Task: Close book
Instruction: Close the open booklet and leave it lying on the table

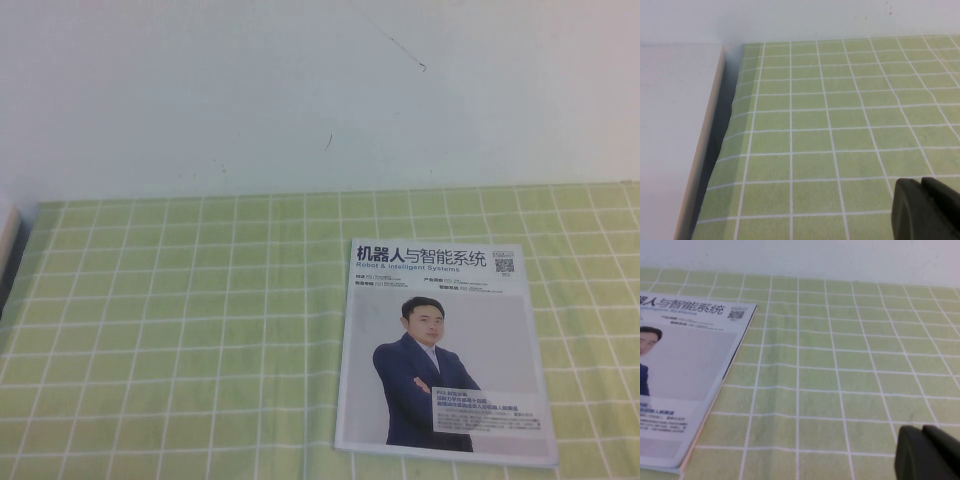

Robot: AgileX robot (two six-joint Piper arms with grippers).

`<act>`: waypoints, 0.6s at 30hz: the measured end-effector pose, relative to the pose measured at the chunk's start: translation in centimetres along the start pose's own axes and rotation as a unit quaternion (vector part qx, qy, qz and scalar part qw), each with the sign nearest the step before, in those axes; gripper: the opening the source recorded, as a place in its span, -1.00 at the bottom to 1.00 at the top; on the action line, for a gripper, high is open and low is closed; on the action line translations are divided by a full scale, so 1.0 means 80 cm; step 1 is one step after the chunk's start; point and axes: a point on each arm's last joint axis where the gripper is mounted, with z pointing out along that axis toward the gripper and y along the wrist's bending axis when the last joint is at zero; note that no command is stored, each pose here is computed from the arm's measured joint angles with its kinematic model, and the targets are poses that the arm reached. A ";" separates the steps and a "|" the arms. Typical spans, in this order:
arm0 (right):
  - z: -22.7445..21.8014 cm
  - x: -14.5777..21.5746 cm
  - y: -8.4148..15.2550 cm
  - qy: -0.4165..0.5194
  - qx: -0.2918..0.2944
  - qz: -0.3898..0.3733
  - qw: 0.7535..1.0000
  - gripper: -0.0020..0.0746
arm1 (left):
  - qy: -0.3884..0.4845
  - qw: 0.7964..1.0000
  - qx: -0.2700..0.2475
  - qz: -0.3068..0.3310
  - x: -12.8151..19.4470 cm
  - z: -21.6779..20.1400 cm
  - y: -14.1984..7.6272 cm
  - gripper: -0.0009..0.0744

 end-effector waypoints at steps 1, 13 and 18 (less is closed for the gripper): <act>0.000 0.000 0.000 0.000 -0.002 -0.001 1.000 -0.96 | 0.000 1.000 0.000 0.000 0.000 0.000 0.000 -0.99; 0.000 0.000 0.001 -0.001 -0.004 -0.003 1.000 -0.96 | 0.000 1.000 0.000 0.000 0.000 0.000 0.000 -0.99; 0.000 0.000 0.001 -0.001 -0.004 -0.003 1.000 -0.96 | 0.000 1.000 0.000 0.000 0.000 0.000 0.000 -0.99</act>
